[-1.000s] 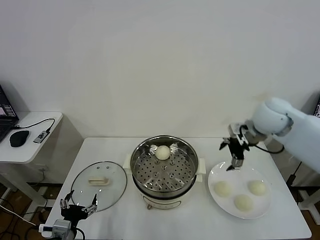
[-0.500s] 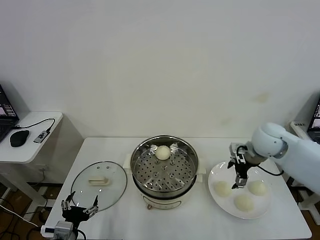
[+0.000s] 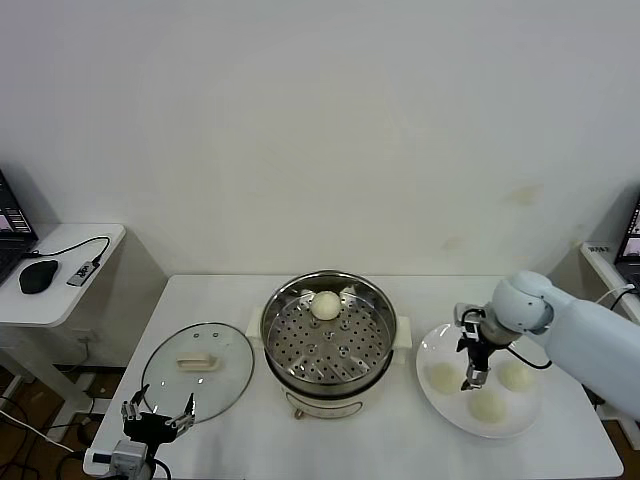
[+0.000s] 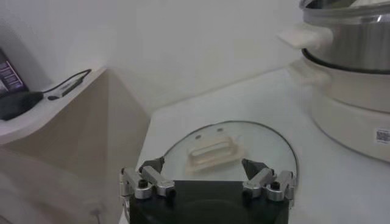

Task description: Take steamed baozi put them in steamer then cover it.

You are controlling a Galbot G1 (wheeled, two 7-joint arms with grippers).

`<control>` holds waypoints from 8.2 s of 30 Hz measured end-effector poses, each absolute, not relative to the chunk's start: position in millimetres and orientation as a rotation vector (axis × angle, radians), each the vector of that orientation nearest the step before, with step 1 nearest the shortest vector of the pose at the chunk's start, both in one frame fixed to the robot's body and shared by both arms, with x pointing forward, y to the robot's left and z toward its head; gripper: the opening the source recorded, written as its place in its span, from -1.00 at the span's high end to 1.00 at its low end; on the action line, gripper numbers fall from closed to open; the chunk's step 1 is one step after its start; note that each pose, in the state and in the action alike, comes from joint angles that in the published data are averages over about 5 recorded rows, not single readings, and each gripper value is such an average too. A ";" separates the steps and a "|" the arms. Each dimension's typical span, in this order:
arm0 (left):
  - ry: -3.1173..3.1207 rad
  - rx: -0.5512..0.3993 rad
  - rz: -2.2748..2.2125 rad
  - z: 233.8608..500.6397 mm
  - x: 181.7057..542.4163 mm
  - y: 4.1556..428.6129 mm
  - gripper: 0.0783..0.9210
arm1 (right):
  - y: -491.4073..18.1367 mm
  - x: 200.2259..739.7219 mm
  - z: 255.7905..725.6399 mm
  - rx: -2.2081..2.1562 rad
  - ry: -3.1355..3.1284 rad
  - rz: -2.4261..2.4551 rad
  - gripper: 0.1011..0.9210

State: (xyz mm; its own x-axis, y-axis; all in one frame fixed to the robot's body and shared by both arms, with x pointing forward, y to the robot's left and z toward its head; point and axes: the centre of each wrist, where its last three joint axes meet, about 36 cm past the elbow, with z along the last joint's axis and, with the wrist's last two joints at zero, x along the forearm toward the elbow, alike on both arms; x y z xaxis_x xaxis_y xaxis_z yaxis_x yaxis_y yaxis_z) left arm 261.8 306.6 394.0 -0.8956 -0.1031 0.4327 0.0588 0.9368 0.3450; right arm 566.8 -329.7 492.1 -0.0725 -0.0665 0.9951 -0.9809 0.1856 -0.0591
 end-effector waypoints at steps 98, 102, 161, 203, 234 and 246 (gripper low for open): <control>-2.691 0.047 -0.465 406.5 275.0 310.0 -0.77 | -178.4 625.4 736.6 1.415 -1.464 1.165 -0.14; -2.698 0.049 -0.471 411.1 273.2 311.0 -0.77 | -141.0 631.8 733.0 1.442 -1.430 1.189 -0.14; -2.691 0.008 -0.451 405.5 275.6 304.3 -0.77 | -34.5 631.0 647.9 1.492 -1.327 1.389 -0.76; -2.609 0.034 -0.395 383.7 255.8 294.2 -0.77 | -355.5 559.6 546.7 1.273 -1.237 1.230 -0.76; -2.596 0.042 -0.396 374.6 259.3 293.7 -0.77 | -368.8 542.7 478.1 1.235 -1.142 1.197 -0.76; -2.591 0.042 -0.392 370.0 262.8 294.4 -0.77 | -365.5 543.1 462.5 1.224 -1.153 1.196 -0.76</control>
